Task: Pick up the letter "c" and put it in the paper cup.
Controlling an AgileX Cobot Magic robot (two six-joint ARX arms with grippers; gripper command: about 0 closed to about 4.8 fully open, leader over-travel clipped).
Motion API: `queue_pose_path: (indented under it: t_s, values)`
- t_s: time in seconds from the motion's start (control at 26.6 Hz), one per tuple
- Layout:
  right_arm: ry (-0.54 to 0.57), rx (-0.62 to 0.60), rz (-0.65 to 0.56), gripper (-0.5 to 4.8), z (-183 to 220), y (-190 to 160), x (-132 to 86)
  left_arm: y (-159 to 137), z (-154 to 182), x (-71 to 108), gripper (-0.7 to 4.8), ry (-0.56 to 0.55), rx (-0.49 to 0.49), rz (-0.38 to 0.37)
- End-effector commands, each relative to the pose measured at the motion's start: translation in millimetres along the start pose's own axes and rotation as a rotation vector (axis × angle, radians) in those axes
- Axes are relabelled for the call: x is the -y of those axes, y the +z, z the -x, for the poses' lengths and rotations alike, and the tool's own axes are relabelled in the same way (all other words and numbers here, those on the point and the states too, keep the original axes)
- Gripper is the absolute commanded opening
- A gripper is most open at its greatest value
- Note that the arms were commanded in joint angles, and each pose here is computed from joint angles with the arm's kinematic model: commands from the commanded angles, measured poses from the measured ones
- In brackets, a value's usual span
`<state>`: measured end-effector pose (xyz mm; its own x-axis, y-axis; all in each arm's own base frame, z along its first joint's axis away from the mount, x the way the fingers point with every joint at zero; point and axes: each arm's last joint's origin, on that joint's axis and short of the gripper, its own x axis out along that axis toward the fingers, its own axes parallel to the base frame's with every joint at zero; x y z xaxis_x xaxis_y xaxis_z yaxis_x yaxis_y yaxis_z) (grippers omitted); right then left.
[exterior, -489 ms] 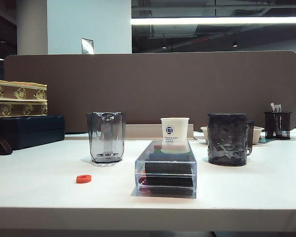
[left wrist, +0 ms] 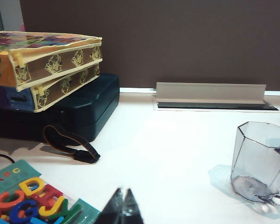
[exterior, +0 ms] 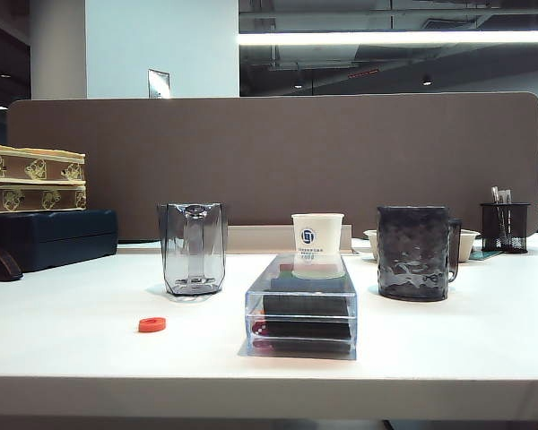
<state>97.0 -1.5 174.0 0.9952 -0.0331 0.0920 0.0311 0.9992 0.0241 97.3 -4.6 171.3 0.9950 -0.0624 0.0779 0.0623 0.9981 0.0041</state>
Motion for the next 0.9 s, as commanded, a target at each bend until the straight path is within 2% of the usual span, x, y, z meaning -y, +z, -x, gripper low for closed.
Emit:
queue_pose_path:
  t_s: [0.04,0.11,0.53,0.64,0.9]
  values:
    - [0.002,0.005,-0.004,-0.01,-0.3,-1.4,-0.1,2.0,0.2,1.6,0.0,-0.054,0.01,0.003]
    - [0.003,0.002,-0.005,-0.01,-0.3,-1.6,-0.1,2.8,0.4,2.9,0.27,-0.098,0.013,0.003]
    - [-0.001,-0.08,-0.068,-0.01,0.0,-9.5,0.0,9.0,1.3,5.5,0.34,-0.187,0.044,0.017]
    - [0.002,-0.097,-0.086,-0.01,0.2,-11.1,-0.2,13.2,1.9,5.4,0.99,-0.188,0.057,0.034]
    - [0.023,-0.1,-0.087,-0.01,0.2,-11.3,-0.8,17.8,2.7,6.7,0.99,-0.215,0.075,0.055]
